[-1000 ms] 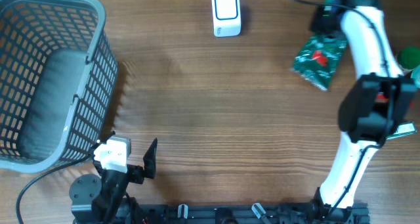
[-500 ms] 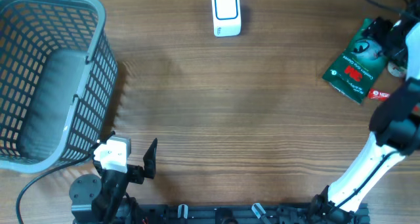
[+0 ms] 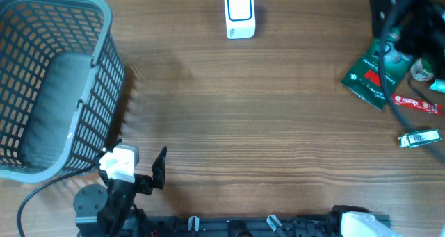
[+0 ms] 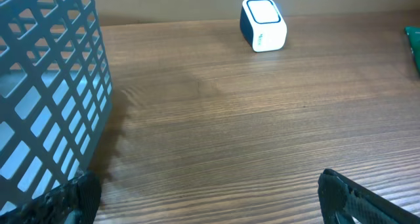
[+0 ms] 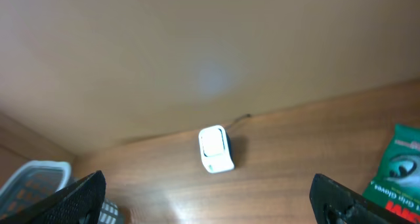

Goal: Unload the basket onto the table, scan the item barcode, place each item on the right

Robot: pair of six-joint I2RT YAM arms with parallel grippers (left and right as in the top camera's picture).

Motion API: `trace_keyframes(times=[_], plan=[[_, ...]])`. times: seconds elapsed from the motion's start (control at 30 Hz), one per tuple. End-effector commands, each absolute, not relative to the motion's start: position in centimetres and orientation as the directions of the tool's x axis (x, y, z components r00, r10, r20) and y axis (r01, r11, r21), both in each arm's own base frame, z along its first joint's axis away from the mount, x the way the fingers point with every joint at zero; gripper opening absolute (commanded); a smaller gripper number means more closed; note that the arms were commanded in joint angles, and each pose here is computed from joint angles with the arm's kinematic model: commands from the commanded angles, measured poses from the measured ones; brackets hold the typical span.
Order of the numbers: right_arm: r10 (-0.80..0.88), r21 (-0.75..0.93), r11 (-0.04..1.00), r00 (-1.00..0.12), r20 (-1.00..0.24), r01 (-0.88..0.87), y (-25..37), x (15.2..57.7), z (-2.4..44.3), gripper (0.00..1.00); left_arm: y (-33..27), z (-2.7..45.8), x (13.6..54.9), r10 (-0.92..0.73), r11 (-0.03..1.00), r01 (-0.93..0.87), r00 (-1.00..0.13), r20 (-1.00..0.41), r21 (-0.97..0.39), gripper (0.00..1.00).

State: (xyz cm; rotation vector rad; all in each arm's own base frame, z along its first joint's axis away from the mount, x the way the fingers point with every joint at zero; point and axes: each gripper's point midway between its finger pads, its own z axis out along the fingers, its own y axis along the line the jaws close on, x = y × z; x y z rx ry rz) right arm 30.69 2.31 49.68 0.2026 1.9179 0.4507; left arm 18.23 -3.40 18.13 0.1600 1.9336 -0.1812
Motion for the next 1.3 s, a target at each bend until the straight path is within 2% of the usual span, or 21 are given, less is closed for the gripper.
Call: trace_keyframes(times=[0.0, 0.17, 0.37, 0.5, 0.6, 0.77, 0.97, 1.1, 1.27], plan=[[0.326, 0.379, 0.918, -0.322, -0.889, -0.116, 2.9, 27.6, 51.7, 1.00, -3.7, 18.0, 18.2, 0.017, 0.976, 0.209, -0.359, -0.933, -0.063, 1.00], [0.317, 0.360, 0.922, -0.253, -0.914, -0.144, 3.1, 24.3, 53.5, 1.00, -3.7, 18.0, 18.2, 0.017, 0.976, 0.210, -0.359, -0.933, -0.063, 1.00], [0.328, 0.374, 0.923, -0.320, -0.889, -0.092, 2.8, 23.5, 51.3, 1.00, -3.7, 18.0, 18.2, 0.017, 0.976, 0.210, -0.359, -0.933, -0.063, 1.00], [0.327, 0.369, 0.925, -0.311, -0.892, -0.087, 2.8, 22.4, 50.7, 1.00, -3.7, 18.0, 18.2, 0.017, 0.976, 0.210, -0.359, -0.933, -0.063, 1.00], [0.323, 0.352, 0.933, -0.252, -0.912, -0.079, 2.4, 20.5, 50.8, 1.00, -3.7, 18.0, 18.2, 0.017, 0.976, 0.210, -0.359, -0.933, -0.063, 1.00], [0.312, 0.318, 0.945, -0.082, -0.946, -0.076, 1.8, 16.1, 50.1, 1.00, -3.7, 18.0, 18.2, 0.017, 0.976, 0.210, -0.359, -0.933, -0.063, 1.00], [0.301, 0.295, 0.952, 0.068, -0.951, -0.084, 1.4, 12.6, 45.4, 1.00, -3.7, 18.0, 18.2, 0.017, 0.976, 0.210, -0.359, -0.933, -0.063, 1.00], [0.296, 0.285, 0.953, 0.122, -0.947, -0.101, 1.4, 12.8, 41.1, 1.00, -3.7, 18.0, 18.2, 0.017, 0.976, 0.210, -0.359, -0.933, -0.063, 1.00], [0.289, 0.267, 0.955, 0.209, -0.934, -0.127, 1.1, 16.4, 35.9, 1.00, -3.7, 18.0, 18.2, 0.017, 0.976, 0.210, -0.359, -0.933, -0.063, 1.00]])
